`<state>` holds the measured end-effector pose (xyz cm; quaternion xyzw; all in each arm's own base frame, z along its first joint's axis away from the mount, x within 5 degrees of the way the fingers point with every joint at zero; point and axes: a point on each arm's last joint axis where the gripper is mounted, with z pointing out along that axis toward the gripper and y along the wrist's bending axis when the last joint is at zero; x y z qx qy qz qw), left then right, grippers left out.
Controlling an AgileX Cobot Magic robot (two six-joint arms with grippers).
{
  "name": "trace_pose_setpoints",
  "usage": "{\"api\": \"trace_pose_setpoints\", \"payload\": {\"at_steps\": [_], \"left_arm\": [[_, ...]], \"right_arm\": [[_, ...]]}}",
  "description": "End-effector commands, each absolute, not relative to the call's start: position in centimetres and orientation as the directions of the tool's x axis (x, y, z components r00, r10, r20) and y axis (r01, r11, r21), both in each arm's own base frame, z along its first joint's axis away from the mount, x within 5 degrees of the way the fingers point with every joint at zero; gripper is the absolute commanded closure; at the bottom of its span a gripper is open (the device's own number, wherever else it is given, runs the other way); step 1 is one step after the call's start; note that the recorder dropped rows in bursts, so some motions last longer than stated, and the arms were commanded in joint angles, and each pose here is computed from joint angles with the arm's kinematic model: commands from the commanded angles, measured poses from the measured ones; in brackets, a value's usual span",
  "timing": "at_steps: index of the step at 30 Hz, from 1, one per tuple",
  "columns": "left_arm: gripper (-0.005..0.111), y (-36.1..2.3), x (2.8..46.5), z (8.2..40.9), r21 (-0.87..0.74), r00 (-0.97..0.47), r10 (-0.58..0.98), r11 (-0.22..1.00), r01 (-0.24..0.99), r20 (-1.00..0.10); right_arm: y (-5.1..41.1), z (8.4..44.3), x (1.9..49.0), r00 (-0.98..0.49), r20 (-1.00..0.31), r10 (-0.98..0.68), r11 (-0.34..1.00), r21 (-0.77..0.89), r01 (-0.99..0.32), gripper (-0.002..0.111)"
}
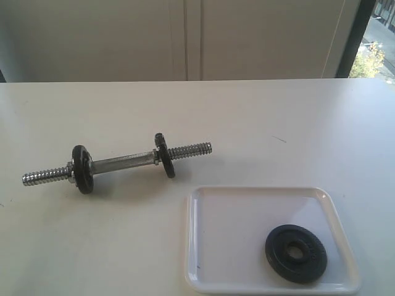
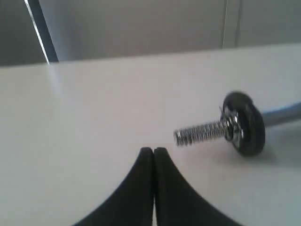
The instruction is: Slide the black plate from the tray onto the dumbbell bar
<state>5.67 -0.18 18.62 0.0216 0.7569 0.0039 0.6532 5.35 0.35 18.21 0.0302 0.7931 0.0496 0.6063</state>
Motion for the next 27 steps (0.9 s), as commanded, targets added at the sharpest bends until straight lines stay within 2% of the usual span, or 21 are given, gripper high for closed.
{"api": "trace_pose_setpoints", "payload": {"at_steps": [1,3,7,9,11,14,16,21,24,27], "left_arm": [[0.106,-0.1,5.7,20.6,0.032,0.085,0.031,0.999,0.008,-0.996],[0.106,0.0,5.6,21.3,0.031,0.163,0.03,1.0,0.0,-0.986],[0.106,0.1,4.9,23.7,0.031,0.426,0.039,0.999,-0.027,-0.904],[0.106,0.2,4.4,25.2,0.027,0.504,0.04,0.999,-0.033,-0.863],[0.106,0.2,3.9,27.1,0.026,0.52,0.038,0.999,-0.031,-0.853],[0.106,0.0,3.5,29.0,0.035,0.387,0.036,0.999,-0.009,-0.922],[0.106,-0.1,3.1,29.4,0.043,0.209,0.039,0.999,0.014,-0.977],[0.106,-0.3,1.8,29.1,0.047,-0.1,0.052,0.998,0.052,-0.994],[0.106,-0.4,1.4,28.8,0.047,-0.175,0.057,0.997,0.061,-0.983],[0.106,-0.4,1.4,28.8,0.047,-0.171,0.057,0.997,0.061,-0.984]], "right_arm": [[0.3,18.2,5.3,-0.254,-0.962,0.104,0.994,0.111,-0.013,0.108],[0.3,18.2,5.3,-0.254,-0.962,0.104,0.994,0.111,-0.013,0.108],[0.3,18.2,5.3,-0.254,-0.962,0.104,0.994,0.111,-0.013,0.108],[0.4,18.2,5.3,-0.255,-0.962,0.101,0.993,0.111,-0.028,0.108],[0.5,18.2,5.3,-0.257,-0.962,0.097,0.993,0.111,-0.042,0.108],[0.5,18.2,5.3,-0.258,-0.962,0.094,0.992,0.111,-0.053,0.108],[0.6,18.2,5.3,-0.258,-0.962,0.093,0.992,0.111,-0.057,0.108],[0.6,18.2,5.3,-0.259,-0.961,0.095,0.991,0.114,-0.062,0.108],[0.6,18.2,5.3,-0.259,-0.961,0.095,0.991,0.114,-0.062,0.108],[0.6,18.2,5.3,-0.259,-0.961,0.094,0.991,0.114,-0.064,0.108]]}}
